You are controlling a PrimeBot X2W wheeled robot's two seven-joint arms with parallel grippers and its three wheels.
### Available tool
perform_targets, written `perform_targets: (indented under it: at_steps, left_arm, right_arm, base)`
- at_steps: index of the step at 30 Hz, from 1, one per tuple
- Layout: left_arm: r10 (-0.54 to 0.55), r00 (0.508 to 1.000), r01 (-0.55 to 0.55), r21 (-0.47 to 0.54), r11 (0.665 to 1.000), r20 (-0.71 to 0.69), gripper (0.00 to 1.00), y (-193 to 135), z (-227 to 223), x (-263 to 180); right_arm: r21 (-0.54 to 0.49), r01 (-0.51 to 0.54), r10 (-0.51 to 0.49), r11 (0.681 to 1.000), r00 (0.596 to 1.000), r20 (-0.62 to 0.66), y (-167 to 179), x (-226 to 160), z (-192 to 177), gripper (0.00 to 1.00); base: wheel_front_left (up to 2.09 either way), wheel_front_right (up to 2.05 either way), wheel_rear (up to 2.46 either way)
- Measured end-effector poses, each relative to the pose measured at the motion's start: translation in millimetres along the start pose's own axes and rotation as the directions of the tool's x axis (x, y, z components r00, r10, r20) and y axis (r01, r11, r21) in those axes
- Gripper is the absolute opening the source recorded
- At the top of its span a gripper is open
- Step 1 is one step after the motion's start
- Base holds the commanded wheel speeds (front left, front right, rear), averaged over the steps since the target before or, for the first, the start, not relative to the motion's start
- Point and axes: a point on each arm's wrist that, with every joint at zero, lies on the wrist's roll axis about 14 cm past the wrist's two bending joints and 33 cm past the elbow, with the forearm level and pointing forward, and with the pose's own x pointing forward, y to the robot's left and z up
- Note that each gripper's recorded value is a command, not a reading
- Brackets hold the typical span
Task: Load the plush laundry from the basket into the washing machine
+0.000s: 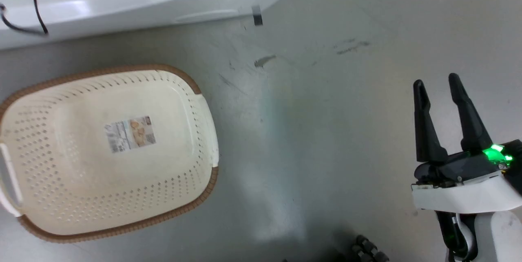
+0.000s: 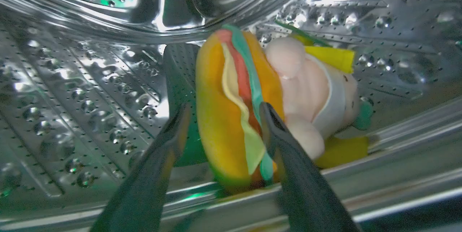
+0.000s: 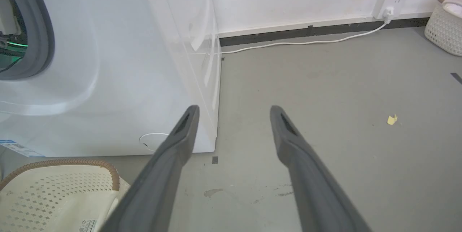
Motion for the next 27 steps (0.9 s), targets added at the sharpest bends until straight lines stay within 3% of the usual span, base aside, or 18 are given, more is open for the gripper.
perform_targets:
  at_steps: [13, 19, 27]
  left_arm:
    - [-0.057, 0.982, 0.057, 0.006, 0.998, 0.179, 1.0, -24.6, 35.6, -95.1]
    - [-0.056, 0.945, 0.07, -0.034, 0.997, 0.322, 1.0, -34.0, 65.8, -160.1]
    - [0.04, 0.878, 0.019, -0.119, 0.993, 0.478, 1.0, -24.7, 77.6, -266.0]
  right_arm:
    - [-0.06, -0.059, 0.07, 0.996, 0.975, 0.212, 19.6, -16.5, 82.7, 1.0]
    - [-0.075, -0.099, 0.117, 0.992, 0.949, 0.293, 35.2, -35.9, 115.0, 1.0]
    - [-0.077, -0.168, 0.185, 0.983, 0.905, 0.382, 59.1, -62.9, 148.2, 1.0]
  base:
    - [0.0, 0.0, 0.0]
    - [0.0, 0.0, 0.0]
    - [0.0, 0.0, 0.0]
